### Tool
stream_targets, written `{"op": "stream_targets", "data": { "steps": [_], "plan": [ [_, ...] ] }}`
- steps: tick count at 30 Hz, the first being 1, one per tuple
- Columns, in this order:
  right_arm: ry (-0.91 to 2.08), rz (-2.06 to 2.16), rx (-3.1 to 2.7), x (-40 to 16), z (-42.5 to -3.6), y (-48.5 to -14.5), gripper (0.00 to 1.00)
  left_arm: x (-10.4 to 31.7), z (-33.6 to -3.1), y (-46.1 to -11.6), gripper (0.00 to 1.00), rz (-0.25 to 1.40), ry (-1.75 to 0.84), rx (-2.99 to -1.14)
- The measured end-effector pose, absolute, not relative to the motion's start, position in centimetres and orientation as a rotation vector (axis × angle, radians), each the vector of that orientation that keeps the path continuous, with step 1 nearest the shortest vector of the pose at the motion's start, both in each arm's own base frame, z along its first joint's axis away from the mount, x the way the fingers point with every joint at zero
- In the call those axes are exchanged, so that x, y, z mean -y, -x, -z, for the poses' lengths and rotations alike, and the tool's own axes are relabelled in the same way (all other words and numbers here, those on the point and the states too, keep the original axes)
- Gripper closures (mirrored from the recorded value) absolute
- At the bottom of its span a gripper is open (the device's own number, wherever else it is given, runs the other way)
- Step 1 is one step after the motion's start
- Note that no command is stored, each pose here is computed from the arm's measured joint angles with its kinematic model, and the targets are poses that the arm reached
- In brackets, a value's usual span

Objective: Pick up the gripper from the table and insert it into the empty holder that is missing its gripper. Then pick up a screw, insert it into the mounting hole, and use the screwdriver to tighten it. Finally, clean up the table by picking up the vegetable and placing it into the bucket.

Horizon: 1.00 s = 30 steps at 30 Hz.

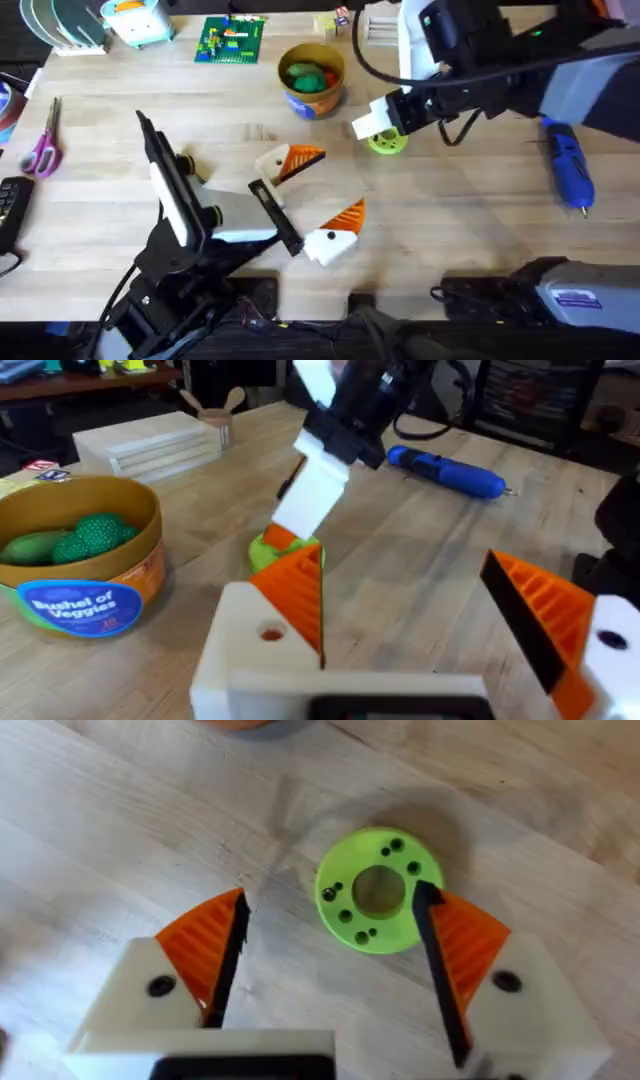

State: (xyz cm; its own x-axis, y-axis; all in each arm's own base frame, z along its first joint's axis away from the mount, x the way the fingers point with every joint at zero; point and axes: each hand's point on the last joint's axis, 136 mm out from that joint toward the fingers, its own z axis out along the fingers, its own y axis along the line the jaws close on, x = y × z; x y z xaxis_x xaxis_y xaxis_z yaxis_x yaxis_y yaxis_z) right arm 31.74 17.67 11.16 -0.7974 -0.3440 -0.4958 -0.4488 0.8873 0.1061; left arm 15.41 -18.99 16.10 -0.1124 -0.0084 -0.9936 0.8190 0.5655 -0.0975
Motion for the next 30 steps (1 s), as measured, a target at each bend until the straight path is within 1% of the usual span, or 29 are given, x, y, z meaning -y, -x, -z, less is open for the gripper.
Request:
{"op": "stream_targets", "data": {
  "steps": [2,5,6,9,10,16,18,22,23,26,30],
  "plan": [
    [0.608,-0.302,-2.611,-18.3,-9.8,-31.3,0.037,19.0,-16.1,-15.4,0.008,0.814,-0.716,-1.532],
    [0.644,-0.297,-2.654,-18.7,-8.2,-30.8,0.167,19.0,-16.1,-15.4,0.009,0.814,-0.716,-1.532],
    [0.647,-0.295,-2.664,-18.8,-7.8,-30.7,0.195,19.0,-16.1,-15.4,0.008,0.814,-0.716,-1.532],
    [0.650,-0.291,-2.676,-18.8,-7.1,-30.8,0.205,19.0,-16.1,-15.4,0.008,0.815,-0.716,-1.532],
    [0.650,-0.292,-2.673,-18.9,-7.0,-30.9,0.225,19.0,-16.1,-15.4,0.008,0.814,-0.716,-1.532],
    [0.648,-0.295,-2.660,-19.2,-6.6,-31.6,0.459,19.0,-16.1,-15.4,0.009,0.814,-0.716,-1.532],
    [0.647,-0.276,-2.664,-19.1,-6.3,-31.6,0.482,19.0,-16.1,-15.4,0.008,0.814,-0.716,-1.532],
    [0.649,-0.226,-2.663,-18.8,-6.1,-31.8,0.491,19.0,-16.1,-15.4,0.008,0.815,-0.716,-1.532],
    [0.653,-0.219,-2.661,-18.9,-6.1,-31.8,0.506,19.0,-16.1,-15.4,0.009,0.814,-0.716,-1.532],
    [0.671,-0.205,-2.654,-19.2,-6.1,-31.6,0.595,19.0,-16.1,-15.4,0.008,0.814,-0.716,-1.532],
    [0.697,-0.198,-2.647,-19.7,-6.1,-31.2,0.609,19.0,-16.1,-15.4,0.008,0.814,-0.716,-1.532]
  ]
}}
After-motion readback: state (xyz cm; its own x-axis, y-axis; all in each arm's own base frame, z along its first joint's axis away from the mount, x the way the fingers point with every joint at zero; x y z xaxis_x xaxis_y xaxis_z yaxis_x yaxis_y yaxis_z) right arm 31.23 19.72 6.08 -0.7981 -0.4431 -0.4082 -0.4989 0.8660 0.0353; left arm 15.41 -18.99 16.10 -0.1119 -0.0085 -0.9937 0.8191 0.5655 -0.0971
